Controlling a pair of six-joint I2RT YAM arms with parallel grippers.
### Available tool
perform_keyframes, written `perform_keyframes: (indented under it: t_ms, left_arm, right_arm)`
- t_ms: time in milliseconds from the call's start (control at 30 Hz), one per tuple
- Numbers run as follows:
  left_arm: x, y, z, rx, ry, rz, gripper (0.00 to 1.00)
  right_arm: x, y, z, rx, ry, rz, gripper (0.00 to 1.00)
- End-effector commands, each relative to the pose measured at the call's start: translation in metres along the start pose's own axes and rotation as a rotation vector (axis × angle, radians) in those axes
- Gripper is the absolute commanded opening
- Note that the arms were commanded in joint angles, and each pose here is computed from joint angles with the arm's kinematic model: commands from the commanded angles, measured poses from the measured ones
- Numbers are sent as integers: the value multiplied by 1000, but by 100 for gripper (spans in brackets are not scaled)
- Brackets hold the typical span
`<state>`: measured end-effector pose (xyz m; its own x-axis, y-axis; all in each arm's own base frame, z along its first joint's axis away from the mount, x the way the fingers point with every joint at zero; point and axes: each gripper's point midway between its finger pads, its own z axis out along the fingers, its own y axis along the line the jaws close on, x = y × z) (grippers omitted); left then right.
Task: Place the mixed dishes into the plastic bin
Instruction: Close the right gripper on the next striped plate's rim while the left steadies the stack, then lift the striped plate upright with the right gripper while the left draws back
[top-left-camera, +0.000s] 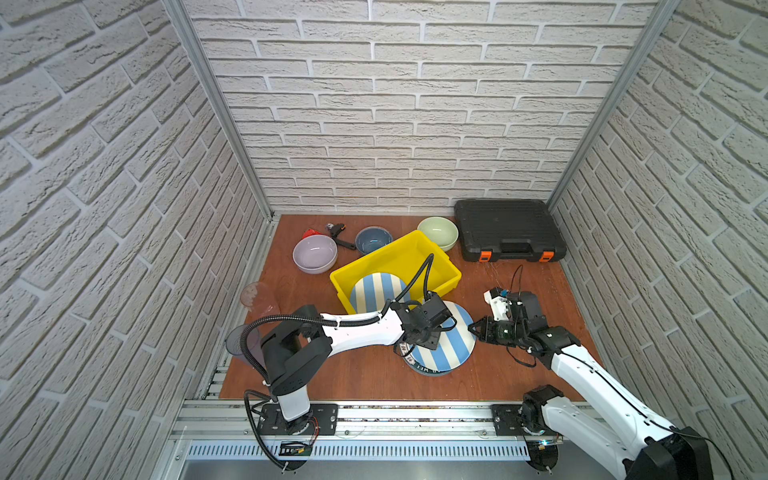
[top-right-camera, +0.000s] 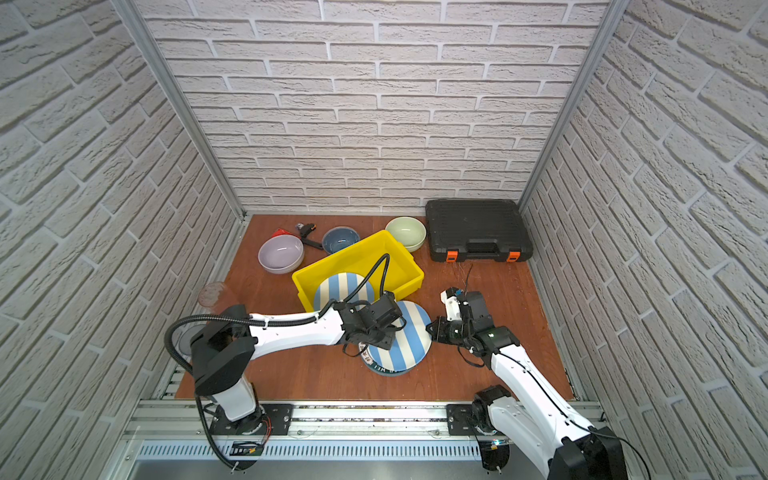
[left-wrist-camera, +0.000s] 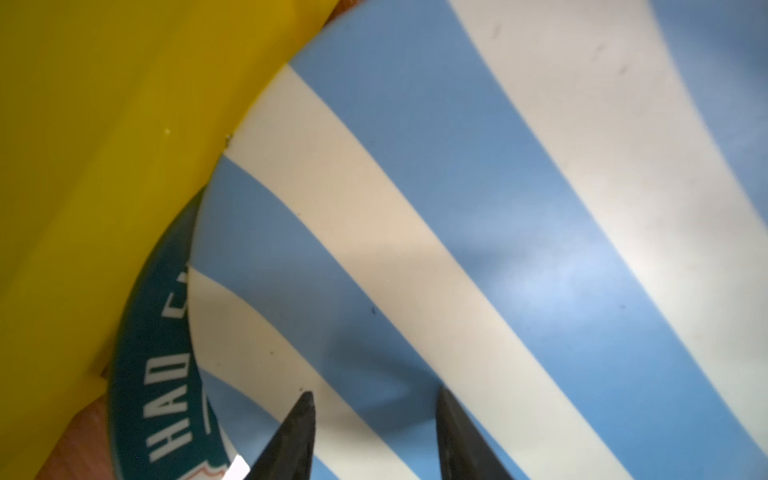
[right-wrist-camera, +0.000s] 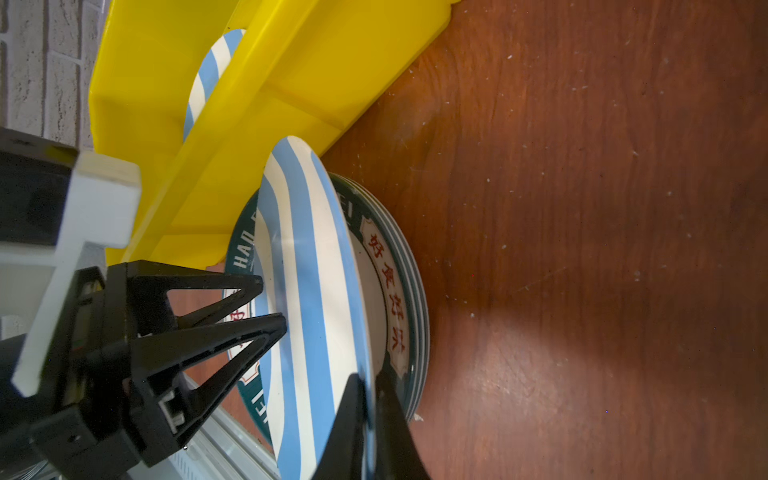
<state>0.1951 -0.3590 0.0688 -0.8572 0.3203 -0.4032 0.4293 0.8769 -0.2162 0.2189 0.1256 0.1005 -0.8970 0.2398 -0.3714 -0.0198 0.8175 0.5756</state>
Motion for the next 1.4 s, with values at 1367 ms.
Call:
perform_keyframes:
  t_ms: [1367]
  left_arm:
    - [6, 185, -135, -155, -275, -386, 70]
  right_arm:
    - [-78, 88, -100, -39, -167, -210, 6]
